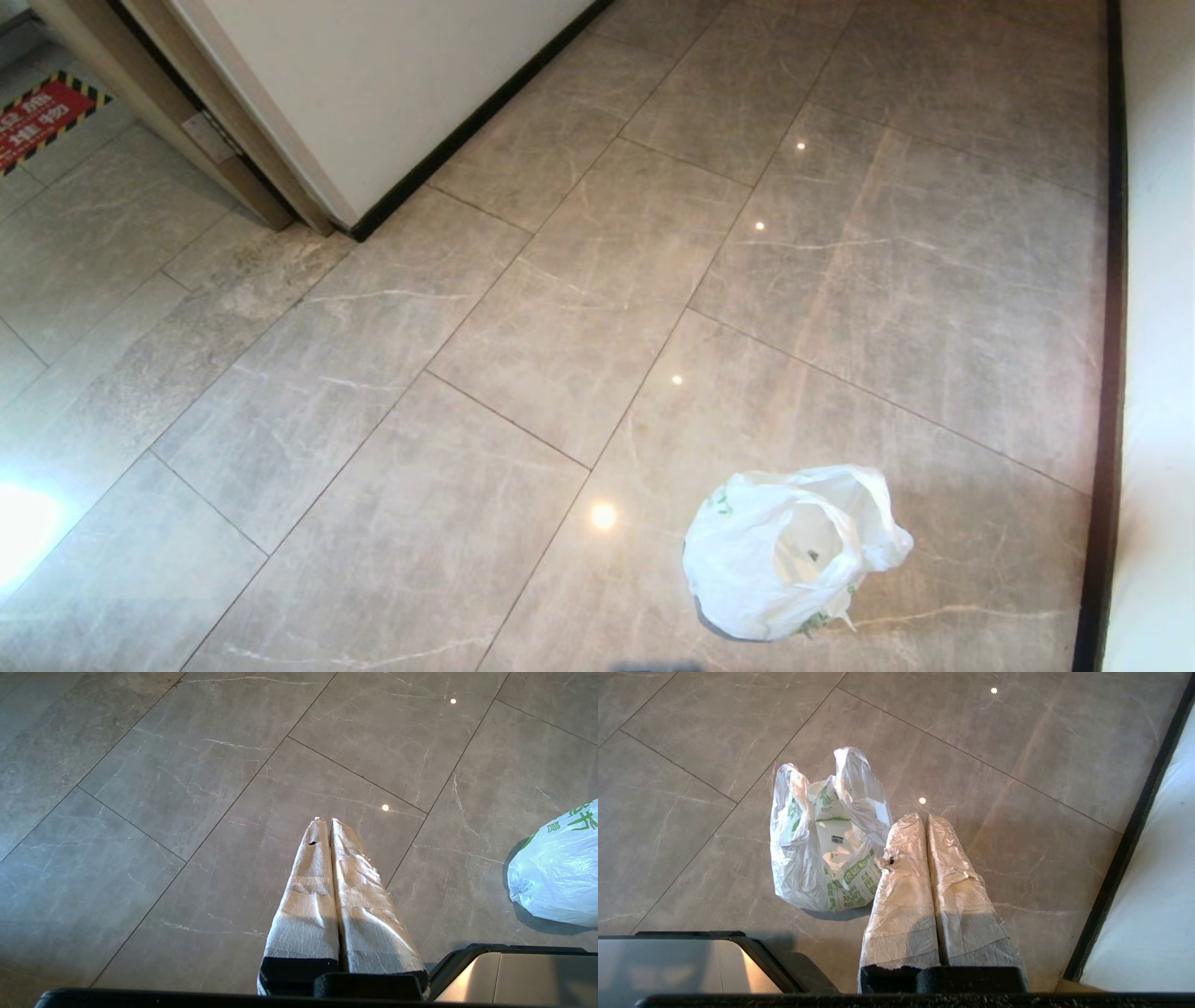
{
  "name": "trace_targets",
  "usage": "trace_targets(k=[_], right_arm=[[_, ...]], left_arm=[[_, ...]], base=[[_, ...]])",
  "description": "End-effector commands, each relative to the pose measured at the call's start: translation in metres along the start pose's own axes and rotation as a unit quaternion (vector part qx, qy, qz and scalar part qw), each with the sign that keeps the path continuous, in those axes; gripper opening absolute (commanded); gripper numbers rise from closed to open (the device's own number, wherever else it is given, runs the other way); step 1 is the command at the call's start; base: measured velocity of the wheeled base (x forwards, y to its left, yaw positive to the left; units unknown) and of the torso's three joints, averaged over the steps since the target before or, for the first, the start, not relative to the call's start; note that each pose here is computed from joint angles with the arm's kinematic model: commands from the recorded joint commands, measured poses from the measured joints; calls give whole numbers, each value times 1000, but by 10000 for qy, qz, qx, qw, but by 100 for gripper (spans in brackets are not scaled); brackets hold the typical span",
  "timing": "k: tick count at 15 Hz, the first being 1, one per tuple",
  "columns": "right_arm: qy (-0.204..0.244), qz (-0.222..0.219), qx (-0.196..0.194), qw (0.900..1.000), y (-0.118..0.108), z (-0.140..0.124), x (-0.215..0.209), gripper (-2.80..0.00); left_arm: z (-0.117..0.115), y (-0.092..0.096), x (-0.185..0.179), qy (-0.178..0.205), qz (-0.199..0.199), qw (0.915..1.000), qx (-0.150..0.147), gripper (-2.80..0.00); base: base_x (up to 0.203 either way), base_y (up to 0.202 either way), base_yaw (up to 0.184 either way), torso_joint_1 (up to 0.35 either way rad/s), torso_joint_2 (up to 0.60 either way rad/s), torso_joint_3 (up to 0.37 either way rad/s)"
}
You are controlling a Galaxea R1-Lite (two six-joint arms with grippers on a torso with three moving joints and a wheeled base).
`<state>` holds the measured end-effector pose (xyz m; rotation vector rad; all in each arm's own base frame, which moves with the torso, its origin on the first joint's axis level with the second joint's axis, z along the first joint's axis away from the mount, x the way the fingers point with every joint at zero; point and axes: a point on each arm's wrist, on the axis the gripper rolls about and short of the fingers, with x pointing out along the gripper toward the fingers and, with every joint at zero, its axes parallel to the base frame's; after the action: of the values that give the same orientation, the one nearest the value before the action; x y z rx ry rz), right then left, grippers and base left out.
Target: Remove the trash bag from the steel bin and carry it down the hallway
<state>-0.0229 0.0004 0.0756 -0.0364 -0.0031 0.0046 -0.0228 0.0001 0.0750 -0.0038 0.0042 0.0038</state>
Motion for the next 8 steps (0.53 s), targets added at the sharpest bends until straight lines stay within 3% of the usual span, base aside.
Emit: trace_targets(k=[1, 8], right_arm=[[0, 0, -2, 10000, 0, 0, 0, -280], [0, 0, -9, 10000, 0, 0, 0, -280]], left_arm=[[0, 0, 0, 2, 4, 10000, -4, -280], [0, 0, 0, 2, 4, 10000, -19, -280]], base=[[0, 0, 0, 0, 0, 0], [0, 0, 0, 1, 1, 38]])
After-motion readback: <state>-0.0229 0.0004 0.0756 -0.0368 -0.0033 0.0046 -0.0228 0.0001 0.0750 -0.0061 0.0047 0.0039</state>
